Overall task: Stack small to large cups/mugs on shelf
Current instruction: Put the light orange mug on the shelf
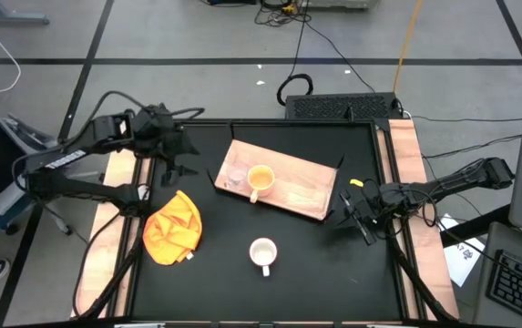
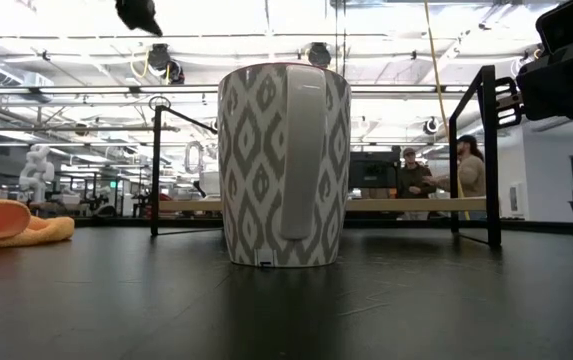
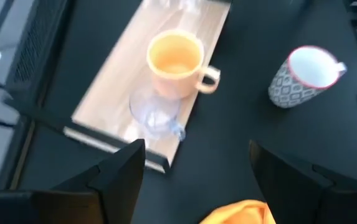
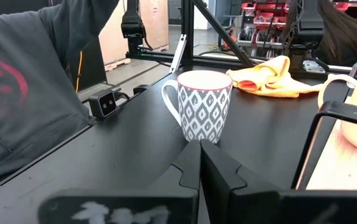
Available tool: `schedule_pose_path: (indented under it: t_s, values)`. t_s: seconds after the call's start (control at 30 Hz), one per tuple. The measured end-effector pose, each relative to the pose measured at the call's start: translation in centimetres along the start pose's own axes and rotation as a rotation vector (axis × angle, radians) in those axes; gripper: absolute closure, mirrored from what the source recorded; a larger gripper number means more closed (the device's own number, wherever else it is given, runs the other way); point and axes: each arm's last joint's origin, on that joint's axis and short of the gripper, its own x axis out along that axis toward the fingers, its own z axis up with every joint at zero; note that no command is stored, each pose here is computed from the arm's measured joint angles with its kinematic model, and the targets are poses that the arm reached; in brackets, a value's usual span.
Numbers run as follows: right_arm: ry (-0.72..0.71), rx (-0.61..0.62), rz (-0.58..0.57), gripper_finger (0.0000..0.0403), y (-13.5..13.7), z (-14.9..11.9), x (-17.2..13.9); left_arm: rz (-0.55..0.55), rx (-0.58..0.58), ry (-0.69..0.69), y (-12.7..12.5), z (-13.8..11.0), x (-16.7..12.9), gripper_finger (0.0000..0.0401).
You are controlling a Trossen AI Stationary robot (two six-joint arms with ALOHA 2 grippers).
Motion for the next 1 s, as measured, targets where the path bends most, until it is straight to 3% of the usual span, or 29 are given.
schedule_pose_path:
  t_s: [0.27, 0.43, 0.57, 0.73, 1.0]
  values:
    - [0.0, 0.007, 0.0, 0.0403, 0.0, 0.0, 0.0, -0.053, -0.074, -0.068, -0.8, -4.6, 1.6, 0.0116]
    - [0.001, 0.007, 0.0, 0.0403, 0.0, 0.0, 0.0, -0.041, -0.121, -0.208, -1.2, -6.3, 1.6, 0.0116]
    - [0.001, 0.007, 0.0, 0.0403, 0.0, 0.0, 0.0, -0.033, -0.176, -0.333, -1.5, -7.3, 1.6, 0.0116]
    - [0.001, 0.007, 0.0, 0.0403, 0.0, 0.0, 0.0, 0.065, -0.305, -0.486, -1.6, -8.2, 1.2, 0.0116]
    - [0.0, 0.007, 0.0, 0.0403, 0.0, 0.0, 0.0, 0.08, -0.292, -0.539, -1.9, -8.9, 0.1, 0.0116]
